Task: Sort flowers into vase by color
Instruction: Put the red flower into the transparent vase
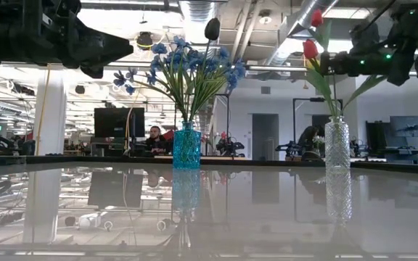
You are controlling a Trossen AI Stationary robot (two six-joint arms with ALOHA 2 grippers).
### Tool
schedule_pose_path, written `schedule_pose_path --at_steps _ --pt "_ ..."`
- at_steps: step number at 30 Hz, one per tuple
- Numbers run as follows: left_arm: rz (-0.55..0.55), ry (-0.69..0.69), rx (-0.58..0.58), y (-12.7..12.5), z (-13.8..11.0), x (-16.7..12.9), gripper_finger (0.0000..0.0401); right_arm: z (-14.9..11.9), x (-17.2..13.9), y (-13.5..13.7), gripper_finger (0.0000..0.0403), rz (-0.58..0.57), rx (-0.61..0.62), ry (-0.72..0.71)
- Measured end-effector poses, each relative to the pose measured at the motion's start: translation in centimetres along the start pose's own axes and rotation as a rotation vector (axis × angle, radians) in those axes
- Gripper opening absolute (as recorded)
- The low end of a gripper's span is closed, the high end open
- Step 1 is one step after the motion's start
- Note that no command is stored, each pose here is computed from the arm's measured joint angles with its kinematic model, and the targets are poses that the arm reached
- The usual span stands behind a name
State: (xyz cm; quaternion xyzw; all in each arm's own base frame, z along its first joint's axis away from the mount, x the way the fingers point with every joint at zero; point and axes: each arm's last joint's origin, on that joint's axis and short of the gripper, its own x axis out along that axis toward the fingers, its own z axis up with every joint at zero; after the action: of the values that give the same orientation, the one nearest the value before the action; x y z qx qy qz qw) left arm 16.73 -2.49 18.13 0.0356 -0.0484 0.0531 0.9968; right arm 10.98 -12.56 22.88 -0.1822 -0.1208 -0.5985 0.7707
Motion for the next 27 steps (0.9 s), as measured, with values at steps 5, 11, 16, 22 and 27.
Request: schedule_pose_path --at_steps 5,11,16,22,27 --pt "0.0 0.0 0.0 0.0 0.0 0.0 0.0087 -0.3 -0.1 0.5 0.0017 0.03 0.003 0.02" --pt "-0.001 0.003 0.001 0.0 0.0 0.0 0.0087 -0.2 -0.3 1.0 0.0021 0.062 0.006 0.019" --pt "-0.001 0.006 0.002 0.0 -0.1 0.0 0.0087 -0.1 -0.3 1.0 0.0049 0.061 -0.017 0.018" --pt "-0.001 0.006 0.002 0.0 -0.1 0.0 0.0087 -0.1 -0.3 1.0 0.007 0.057 -0.037 0.018" --pt "-0.001 0.006 0.002 0.0 -0.1 0.0 0.0087 -0.1 -0.4 1.2 0.008 0.063 -0.084 0.017"
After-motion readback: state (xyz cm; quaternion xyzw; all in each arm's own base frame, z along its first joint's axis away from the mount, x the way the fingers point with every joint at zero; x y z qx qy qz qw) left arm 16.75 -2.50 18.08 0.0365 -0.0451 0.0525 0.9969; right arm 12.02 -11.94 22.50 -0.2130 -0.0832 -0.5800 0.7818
